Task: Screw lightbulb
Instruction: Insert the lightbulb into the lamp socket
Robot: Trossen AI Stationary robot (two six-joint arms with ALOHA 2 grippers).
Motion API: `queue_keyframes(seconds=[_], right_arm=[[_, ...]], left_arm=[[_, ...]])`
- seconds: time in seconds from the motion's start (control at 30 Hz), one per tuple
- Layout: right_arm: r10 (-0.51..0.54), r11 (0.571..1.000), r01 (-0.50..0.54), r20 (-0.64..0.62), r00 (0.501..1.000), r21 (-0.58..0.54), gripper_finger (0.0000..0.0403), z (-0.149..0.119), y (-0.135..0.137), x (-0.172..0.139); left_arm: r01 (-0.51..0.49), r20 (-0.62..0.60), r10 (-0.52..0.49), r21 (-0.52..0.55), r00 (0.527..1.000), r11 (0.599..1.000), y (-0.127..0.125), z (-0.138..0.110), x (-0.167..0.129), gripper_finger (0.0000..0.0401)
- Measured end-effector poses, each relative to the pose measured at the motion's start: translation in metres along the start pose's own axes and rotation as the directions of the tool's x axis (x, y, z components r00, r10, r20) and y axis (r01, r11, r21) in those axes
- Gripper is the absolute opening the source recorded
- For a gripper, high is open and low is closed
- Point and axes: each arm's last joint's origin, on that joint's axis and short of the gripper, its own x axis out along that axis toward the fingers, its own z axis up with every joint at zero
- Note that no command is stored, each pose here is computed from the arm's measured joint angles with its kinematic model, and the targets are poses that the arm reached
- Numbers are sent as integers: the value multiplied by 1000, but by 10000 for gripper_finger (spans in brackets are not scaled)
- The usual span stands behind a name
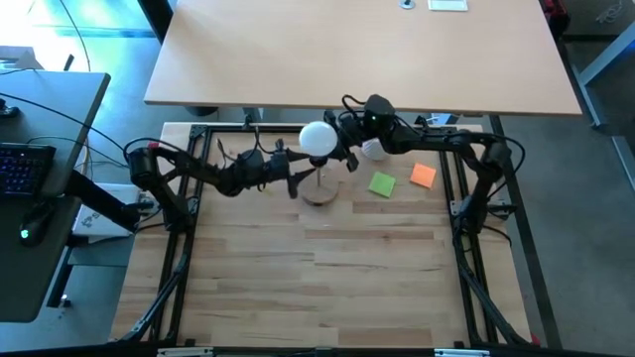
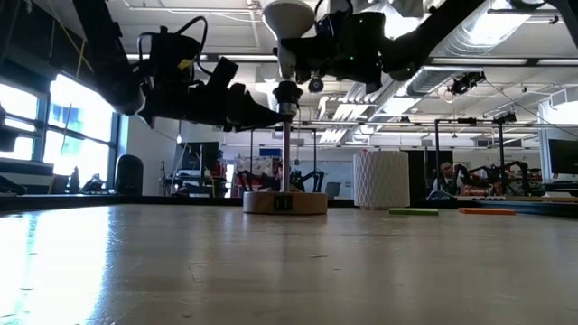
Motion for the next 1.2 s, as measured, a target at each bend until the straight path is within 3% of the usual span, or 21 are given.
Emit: queue_keyframes(seconds=[0.17,0.5,0.97,1.2], right_arm=[[-17,999,17,-2,1000,39,153,-4,-8,-8],[55,996,-54,-6,998,66,153,-7,-4,-4],[14,993,-5,-78,997,115,153,-18,-10,-15],[11,994,0,-95,995,111,153,-20,-10,-15]], left_arm=[[66,37,-67,23,997,998,3,8,6,216],[83,4,-83,10,997,997,4,-1,17,216],[105,75,-106,25,991,994,4,7,19,216],[115,54,-116,21,992,993,2,-5,42,215]])
